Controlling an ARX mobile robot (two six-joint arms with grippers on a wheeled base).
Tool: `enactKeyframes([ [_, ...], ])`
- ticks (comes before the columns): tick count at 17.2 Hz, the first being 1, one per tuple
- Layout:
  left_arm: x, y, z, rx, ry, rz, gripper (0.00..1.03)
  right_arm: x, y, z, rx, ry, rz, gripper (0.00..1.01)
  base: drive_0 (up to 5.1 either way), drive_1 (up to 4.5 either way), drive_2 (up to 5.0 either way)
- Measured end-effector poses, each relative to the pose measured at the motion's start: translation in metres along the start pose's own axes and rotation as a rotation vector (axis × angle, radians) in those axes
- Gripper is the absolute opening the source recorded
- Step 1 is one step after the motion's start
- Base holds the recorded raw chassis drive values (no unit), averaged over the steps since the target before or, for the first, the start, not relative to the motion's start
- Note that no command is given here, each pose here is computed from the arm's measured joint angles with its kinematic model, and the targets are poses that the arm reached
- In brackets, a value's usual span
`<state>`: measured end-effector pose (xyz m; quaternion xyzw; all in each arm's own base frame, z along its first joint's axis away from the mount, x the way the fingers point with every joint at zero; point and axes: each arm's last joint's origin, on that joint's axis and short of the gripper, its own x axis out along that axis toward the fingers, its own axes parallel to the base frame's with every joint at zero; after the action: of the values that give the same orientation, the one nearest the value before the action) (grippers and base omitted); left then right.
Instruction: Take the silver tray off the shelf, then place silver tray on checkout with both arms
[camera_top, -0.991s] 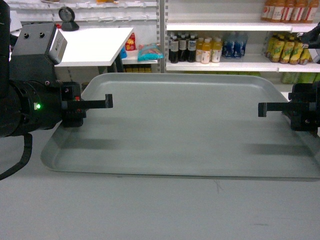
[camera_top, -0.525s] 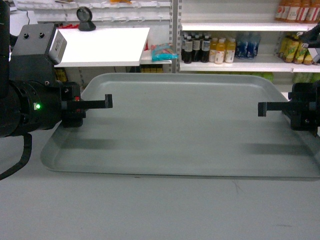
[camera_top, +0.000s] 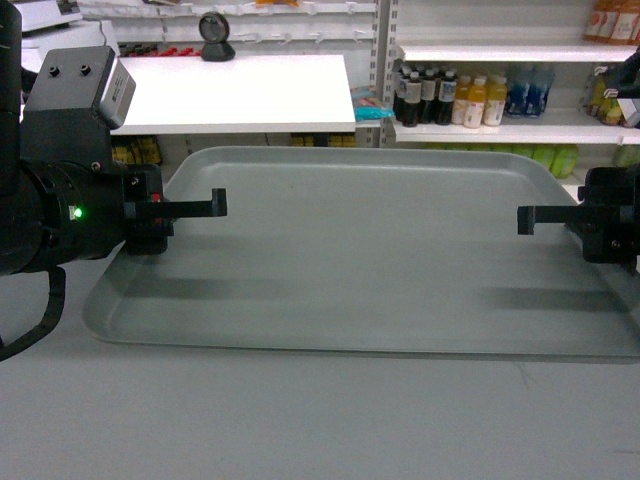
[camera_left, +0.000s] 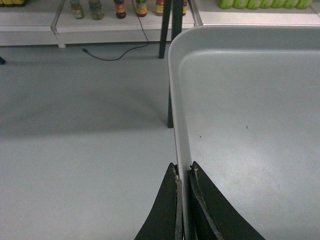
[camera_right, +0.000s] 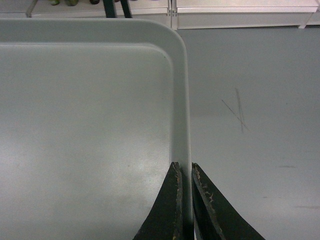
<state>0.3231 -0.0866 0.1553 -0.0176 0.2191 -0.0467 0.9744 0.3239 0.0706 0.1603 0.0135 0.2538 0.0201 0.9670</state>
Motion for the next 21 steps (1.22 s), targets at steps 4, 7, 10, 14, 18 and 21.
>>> enactKeyframes([
  [4, 0.0, 0.0, -0.0002, 0.0, 0.002, 0.001, 0.03, 0.0, 0.0, 0.0, 0.0, 0.0, 0.0, 0.03, -5.0, 2.38, 2.4],
  [7, 0.0, 0.0, -0.0001, 0.0, 0.001, 0.0, 0.03, 0.0, 0.0, 0.0001, 0.0, -0.001, 0.001, 0.03, -5.1, 2.33, 2.3],
  [10, 0.0, 0.0, 0.0, 0.0, 0.0, 0.0, 0.03, 0.0, 0.0, 0.0, 0.0, 0.0, 0.0, 0.03, -5.0, 2.36, 2.4],
  [14, 0.0, 0.0, 0.0001, 0.0, -0.002, 0.0, 0.03, -0.0001, 0.0, 0.0, 0.0, 0.0, 0.0, 0.03, -4.9, 2.48, 2.5],
  [18, -0.0001, 0.0, 0.0002, 0.0, -0.002, 0.0, 0.03, 0.0, 0.0, 0.0, -0.002, 0.0, 0.0, 0.03, -4.9, 2.5, 2.5],
  [21, 0.0, 0.0, 0.0001, 0.0, -0.001, 0.001, 0.03, 0.0, 0.0003, 0.0002, -0.002, -0.002, 0.001, 0.03, -5.0, 2.45, 2.4],
])
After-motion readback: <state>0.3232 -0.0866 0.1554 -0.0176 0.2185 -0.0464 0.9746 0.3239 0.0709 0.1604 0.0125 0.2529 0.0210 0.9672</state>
